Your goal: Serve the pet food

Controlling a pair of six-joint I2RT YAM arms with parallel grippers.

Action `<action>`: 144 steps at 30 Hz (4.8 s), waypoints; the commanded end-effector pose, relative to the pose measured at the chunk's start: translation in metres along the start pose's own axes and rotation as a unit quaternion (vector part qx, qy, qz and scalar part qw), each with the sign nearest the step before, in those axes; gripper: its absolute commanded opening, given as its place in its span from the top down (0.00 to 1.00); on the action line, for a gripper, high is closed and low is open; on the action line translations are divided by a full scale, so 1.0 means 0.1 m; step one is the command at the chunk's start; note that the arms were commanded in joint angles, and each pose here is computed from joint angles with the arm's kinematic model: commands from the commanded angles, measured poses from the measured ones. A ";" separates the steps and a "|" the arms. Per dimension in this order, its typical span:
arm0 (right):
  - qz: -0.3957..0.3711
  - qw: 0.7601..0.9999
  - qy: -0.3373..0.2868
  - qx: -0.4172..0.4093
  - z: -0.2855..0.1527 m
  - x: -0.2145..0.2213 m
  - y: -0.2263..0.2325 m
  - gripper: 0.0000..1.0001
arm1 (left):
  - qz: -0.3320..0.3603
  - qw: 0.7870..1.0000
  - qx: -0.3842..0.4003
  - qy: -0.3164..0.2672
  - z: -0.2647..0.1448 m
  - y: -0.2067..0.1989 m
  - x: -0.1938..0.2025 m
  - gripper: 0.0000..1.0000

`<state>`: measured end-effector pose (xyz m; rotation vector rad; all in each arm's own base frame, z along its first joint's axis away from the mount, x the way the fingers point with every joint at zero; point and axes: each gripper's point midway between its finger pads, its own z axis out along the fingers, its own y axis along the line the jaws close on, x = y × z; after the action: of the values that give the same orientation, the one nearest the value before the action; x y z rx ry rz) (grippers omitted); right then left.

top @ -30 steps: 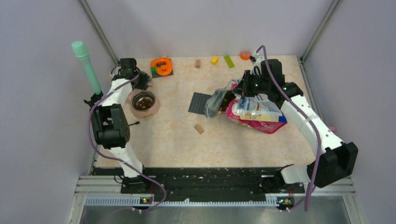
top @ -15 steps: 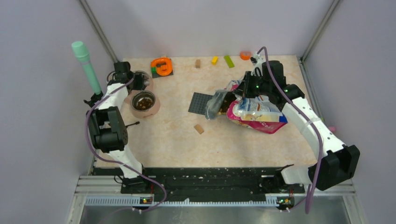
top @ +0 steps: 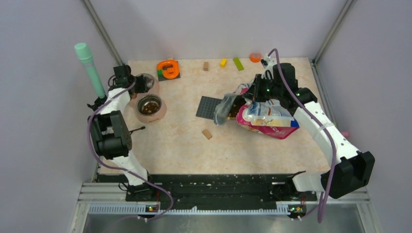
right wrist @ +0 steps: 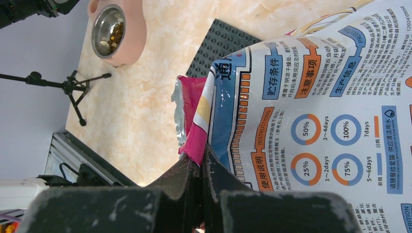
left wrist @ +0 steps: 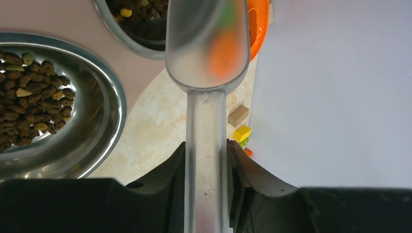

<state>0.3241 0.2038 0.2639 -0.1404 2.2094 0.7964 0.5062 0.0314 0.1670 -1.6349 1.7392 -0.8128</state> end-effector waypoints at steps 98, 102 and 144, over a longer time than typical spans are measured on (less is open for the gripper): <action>-0.001 0.994 -0.095 0.055 -0.32 0.08 0.03 1.00 | 0.710 0.602 -0.008 0.366 -1.82 1.54 3.71 1.00; -0.003 0.995 -0.086 0.047 -0.23 0.16 0.06 1.00 | 0.712 0.585 -0.054 0.384 -1.87 1.59 3.67 1.00; 0.009 0.994 -0.099 0.048 -0.23 0.20 0.02 1.00 | 0.732 0.614 0.215 0.205 -1.03 1.53 3.82 1.00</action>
<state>0.2922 0.1945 0.2267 -0.0076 2.1665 0.6233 0.2920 -0.3523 0.0814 0.5918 2.2831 -0.6415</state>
